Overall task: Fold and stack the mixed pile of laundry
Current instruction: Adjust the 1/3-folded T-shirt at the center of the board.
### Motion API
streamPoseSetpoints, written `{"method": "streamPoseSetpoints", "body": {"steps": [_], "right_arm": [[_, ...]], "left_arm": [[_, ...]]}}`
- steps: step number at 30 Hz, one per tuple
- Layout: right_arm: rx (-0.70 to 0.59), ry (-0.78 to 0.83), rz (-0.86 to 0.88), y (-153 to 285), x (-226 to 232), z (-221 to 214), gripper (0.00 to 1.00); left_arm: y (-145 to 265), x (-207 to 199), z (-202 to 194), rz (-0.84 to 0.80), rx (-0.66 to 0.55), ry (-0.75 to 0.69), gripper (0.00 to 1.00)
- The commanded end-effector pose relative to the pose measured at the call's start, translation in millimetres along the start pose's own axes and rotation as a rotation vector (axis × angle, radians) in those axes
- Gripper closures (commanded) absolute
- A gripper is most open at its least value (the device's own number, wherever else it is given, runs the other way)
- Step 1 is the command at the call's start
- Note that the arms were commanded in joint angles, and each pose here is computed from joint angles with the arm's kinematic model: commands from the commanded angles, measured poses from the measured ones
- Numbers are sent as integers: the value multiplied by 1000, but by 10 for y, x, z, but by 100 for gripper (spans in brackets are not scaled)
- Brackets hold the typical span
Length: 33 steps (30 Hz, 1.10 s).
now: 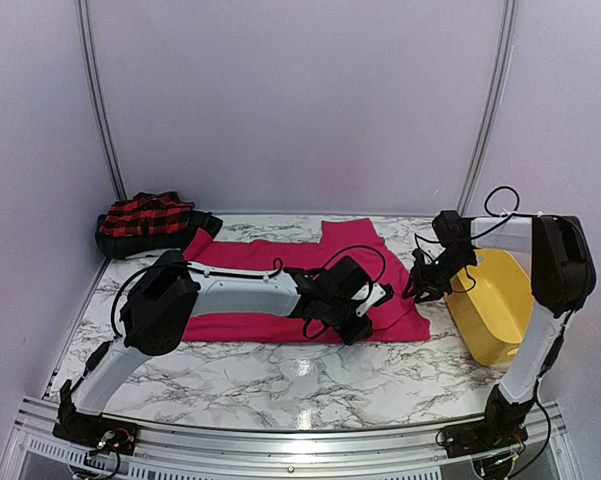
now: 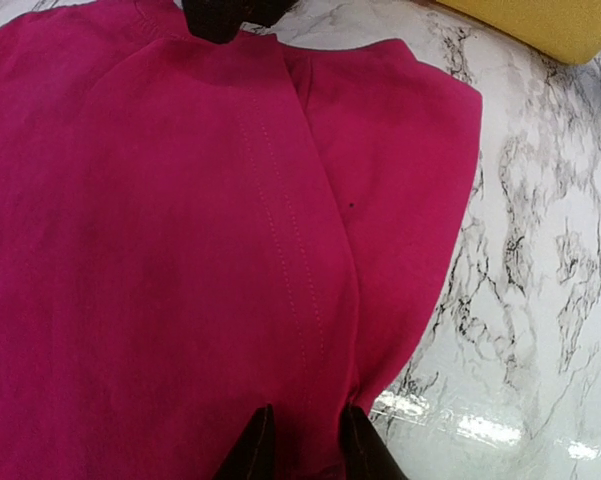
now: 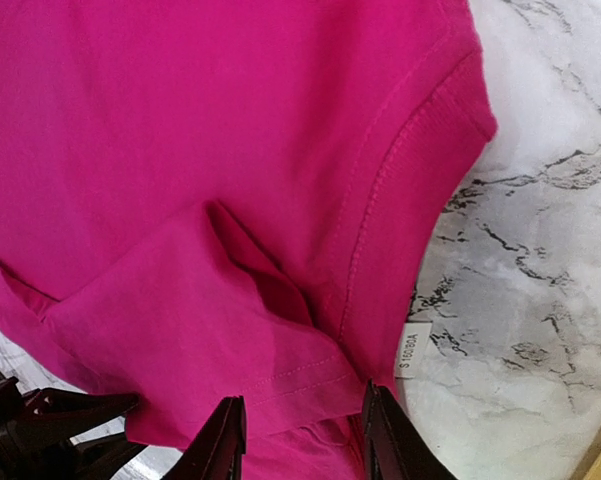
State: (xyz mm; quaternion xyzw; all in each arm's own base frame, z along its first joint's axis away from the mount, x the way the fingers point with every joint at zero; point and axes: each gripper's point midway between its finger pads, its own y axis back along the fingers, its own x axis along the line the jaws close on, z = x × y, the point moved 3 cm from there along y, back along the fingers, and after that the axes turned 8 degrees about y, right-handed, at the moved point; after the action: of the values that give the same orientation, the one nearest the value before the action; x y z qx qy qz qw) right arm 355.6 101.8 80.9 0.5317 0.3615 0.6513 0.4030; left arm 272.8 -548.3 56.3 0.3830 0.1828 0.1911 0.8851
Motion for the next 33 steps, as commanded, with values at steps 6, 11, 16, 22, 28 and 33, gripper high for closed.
{"method": "streamPoseSetpoints", "body": {"steps": [6,11,16,22,28,33], "right_arm": [[0,3,-15,-30,-65,58,66],[14,3,-40,-87,-125,41,67],[20,2,-72,-109,-180,48,67],[7,6,-39,-79,-117,96,80],[-8,11,-22,3,-55,138,100],[-22,15,-14,44,-24,188,100]], "left_arm": [[202,-37,334,-45,-89,15,67],[174,-20,299,-41,-81,24,68],[166,-24,299,-47,-81,26,69],[184,4,312,-39,-84,29,69],[263,108,382,-31,-101,42,75],[310,118,442,-53,-113,45,90]]}}
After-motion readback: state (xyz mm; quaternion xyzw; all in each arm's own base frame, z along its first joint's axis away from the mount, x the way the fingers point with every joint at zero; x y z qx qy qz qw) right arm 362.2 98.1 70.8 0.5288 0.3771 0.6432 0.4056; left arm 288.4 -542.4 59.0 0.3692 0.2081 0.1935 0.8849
